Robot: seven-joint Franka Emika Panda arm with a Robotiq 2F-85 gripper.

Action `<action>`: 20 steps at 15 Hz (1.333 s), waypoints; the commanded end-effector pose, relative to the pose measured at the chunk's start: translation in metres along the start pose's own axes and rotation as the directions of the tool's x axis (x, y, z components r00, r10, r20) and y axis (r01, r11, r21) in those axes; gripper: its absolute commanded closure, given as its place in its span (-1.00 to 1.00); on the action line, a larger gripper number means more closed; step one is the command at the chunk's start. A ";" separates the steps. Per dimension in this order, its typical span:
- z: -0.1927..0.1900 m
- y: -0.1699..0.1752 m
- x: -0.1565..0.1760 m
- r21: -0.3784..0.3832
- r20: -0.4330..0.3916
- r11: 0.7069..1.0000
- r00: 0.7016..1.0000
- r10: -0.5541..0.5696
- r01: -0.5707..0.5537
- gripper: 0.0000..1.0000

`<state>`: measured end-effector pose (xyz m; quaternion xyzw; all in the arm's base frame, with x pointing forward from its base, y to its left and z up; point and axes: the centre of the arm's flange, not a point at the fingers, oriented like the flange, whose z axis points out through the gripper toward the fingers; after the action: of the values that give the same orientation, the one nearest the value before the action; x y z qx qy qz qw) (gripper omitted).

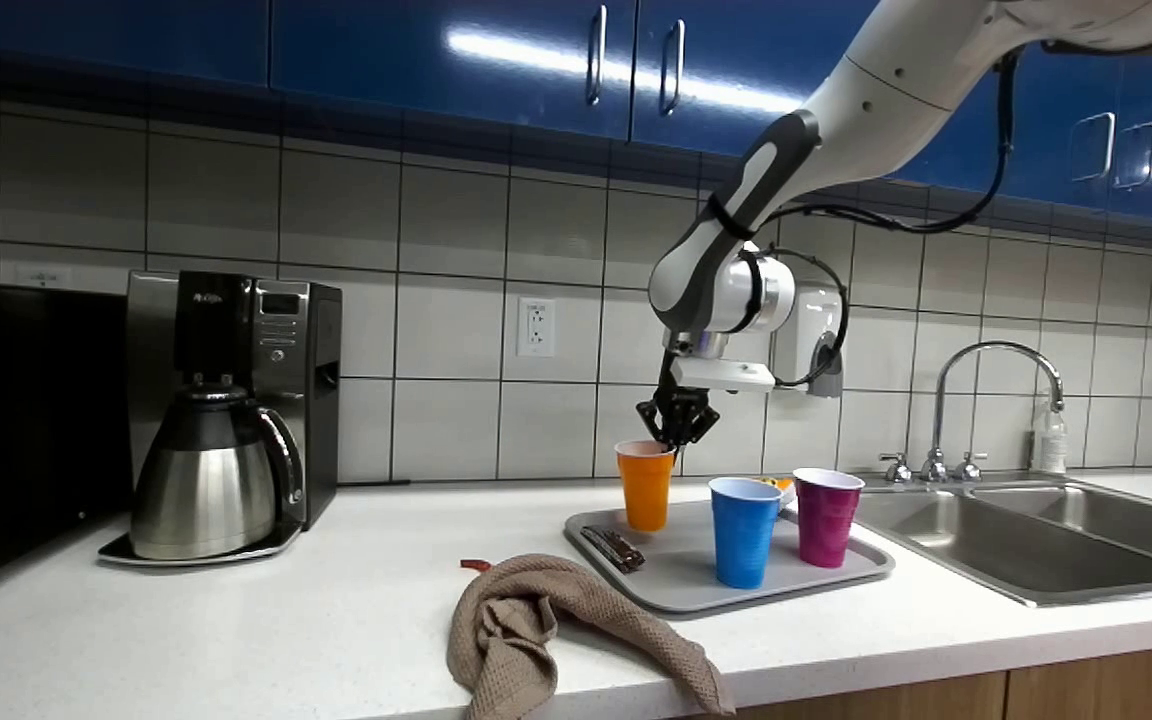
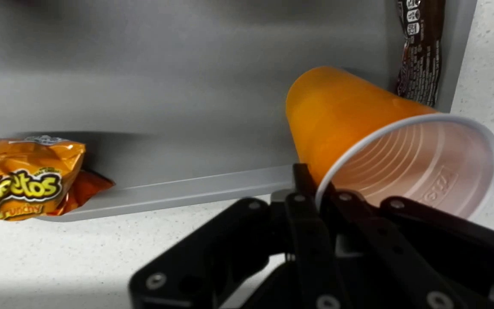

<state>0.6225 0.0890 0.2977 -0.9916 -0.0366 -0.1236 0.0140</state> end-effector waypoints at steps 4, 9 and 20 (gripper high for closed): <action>-0.001 0.006 -0.014 0.015 0.049 1.000 0.999 0.004 -0.005 0.98; -0.002 0.007 -0.015 0.007 0.069 1.000 0.998 0.013 -0.014 0.21; -0.045 0.016 -0.027 0.000 0.004 1.000 1.000 0.013 -0.013 -1.00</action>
<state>0.6088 0.0785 0.3119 -0.9930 -0.0262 -0.1147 0.0132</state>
